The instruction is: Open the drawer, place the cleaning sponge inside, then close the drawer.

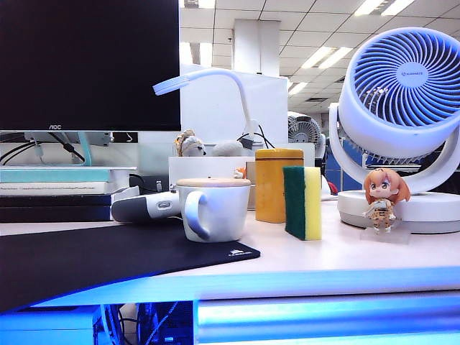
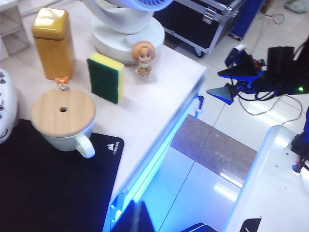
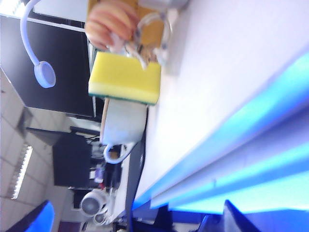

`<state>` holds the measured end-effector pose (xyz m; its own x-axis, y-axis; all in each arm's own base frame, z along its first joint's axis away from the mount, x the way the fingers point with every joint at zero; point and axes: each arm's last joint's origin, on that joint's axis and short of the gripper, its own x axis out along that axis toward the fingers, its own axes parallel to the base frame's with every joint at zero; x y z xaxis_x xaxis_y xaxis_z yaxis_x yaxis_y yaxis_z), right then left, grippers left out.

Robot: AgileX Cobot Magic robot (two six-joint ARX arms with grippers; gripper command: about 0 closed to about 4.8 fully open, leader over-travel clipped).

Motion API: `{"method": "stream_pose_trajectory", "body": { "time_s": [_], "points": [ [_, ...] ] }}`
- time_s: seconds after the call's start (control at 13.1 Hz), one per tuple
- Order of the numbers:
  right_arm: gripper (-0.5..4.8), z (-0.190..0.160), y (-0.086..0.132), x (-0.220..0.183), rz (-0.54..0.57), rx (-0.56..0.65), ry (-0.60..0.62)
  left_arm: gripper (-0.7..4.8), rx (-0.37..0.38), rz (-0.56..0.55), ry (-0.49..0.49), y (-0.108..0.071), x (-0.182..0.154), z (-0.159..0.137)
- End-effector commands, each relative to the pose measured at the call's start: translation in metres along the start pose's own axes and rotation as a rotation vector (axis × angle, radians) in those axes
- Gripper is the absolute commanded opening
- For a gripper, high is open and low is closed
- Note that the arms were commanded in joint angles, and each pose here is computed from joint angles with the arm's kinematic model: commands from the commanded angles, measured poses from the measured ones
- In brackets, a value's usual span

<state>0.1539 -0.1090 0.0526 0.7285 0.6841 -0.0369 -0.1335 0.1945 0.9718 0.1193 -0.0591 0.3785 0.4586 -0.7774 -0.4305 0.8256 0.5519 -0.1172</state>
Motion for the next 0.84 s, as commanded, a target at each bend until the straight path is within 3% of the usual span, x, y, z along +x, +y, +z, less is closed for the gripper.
{"method": "stream_pose_trajectory", "body": {
  "time_s": [0.08, 0.3, 0.53, 0.61, 0.84],
  "points": [
    [4.79, 0.004, -0.001, 0.0, -0.073, 0.0, -0.062, -0.05, 0.018, -0.005, -0.015, -0.002, -0.002, 0.001],
    [4.79, 0.009, -0.009, 0.0, -0.161, 0.043, -0.126, -0.05, 0.02, -0.004, -0.018, -0.002, -0.003, 0.001],
    [4.79, 0.029, -0.018, 0.001, -0.164, 0.031, -0.132, -0.05, 0.021, -0.003, -0.019, -0.003, -0.003, 0.001],
    [4.79, 0.046, -0.034, 0.003, -0.161, 0.037, -0.128, -0.05, 0.02, -0.004, -0.018, -0.003, -0.003, 0.001],
    [4.79, 0.063, -0.036, 0.004, -0.143, 0.014, -0.118, -0.05, 0.021, -0.003, -0.018, -0.003, -0.003, 0.001]
  ]
}}
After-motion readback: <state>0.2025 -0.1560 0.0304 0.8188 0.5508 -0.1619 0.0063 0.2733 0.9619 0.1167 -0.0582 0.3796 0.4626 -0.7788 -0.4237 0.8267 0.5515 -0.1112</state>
